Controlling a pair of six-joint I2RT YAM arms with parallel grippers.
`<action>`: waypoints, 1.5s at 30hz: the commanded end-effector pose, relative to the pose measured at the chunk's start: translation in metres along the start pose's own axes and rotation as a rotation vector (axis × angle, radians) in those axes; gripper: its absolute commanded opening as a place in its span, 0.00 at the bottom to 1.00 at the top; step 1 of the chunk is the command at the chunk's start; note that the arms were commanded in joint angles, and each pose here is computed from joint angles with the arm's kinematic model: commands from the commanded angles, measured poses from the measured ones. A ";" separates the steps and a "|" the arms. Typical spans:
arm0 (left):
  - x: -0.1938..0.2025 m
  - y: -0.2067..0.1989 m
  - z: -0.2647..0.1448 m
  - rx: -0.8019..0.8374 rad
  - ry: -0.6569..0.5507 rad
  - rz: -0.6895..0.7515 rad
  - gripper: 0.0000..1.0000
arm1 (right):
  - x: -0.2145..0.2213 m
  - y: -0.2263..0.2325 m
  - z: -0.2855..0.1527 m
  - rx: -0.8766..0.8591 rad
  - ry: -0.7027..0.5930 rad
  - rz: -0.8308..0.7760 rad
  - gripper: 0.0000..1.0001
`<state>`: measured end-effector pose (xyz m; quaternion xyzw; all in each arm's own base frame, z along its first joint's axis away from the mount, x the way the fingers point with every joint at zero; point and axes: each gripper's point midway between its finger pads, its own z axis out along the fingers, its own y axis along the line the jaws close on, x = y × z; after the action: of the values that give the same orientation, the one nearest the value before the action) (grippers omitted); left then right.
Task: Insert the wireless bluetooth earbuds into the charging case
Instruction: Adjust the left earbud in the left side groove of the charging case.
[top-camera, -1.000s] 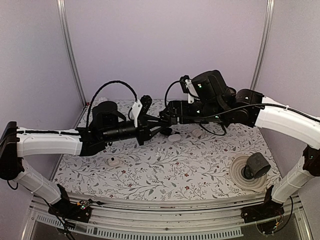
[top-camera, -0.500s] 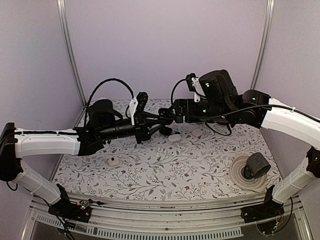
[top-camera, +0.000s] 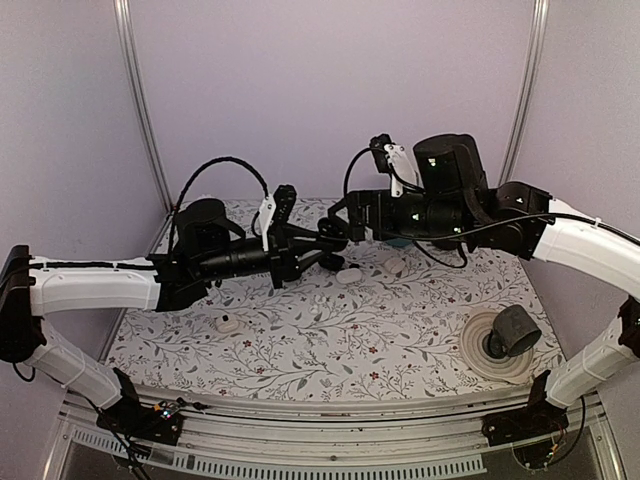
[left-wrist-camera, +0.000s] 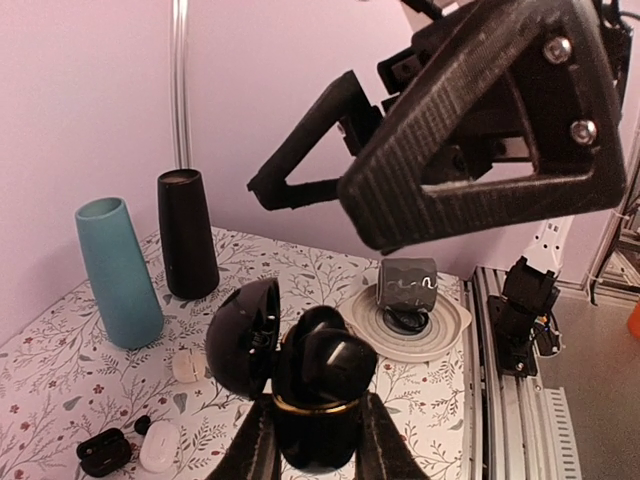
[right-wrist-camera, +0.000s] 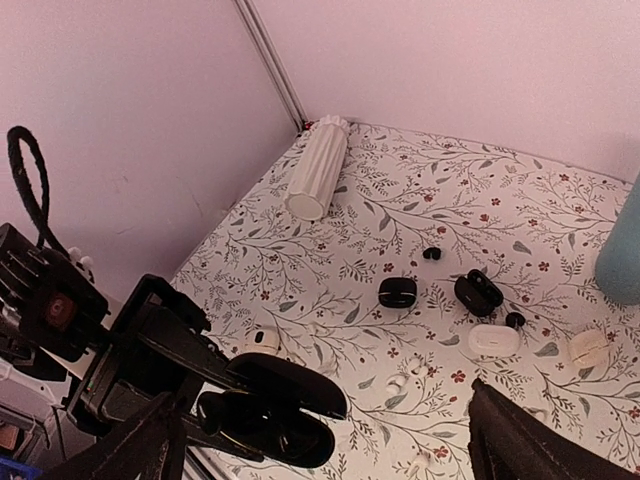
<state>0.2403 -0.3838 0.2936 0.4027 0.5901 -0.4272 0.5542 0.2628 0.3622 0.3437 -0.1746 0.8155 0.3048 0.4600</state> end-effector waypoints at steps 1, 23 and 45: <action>-0.013 0.002 0.002 0.012 -0.033 0.007 0.00 | 0.002 0.017 0.007 -0.071 0.012 -0.055 0.99; -0.012 0.001 0.002 0.020 -0.027 0.005 0.00 | 0.013 0.014 0.015 -0.056 0.049 -0.058 0.83; -0.017 -0.002 -0.002 0.045 -0.047 -0.001 0.00 | 0.015 0.017 0.008 -0.094 0.045 -0.078 0.71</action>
<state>0.2357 -0.3855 0.2912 0.4098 0.5883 -0.4416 0.5393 0.2516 0.3853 0.3250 -0.2322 0.8104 0.3183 0.4336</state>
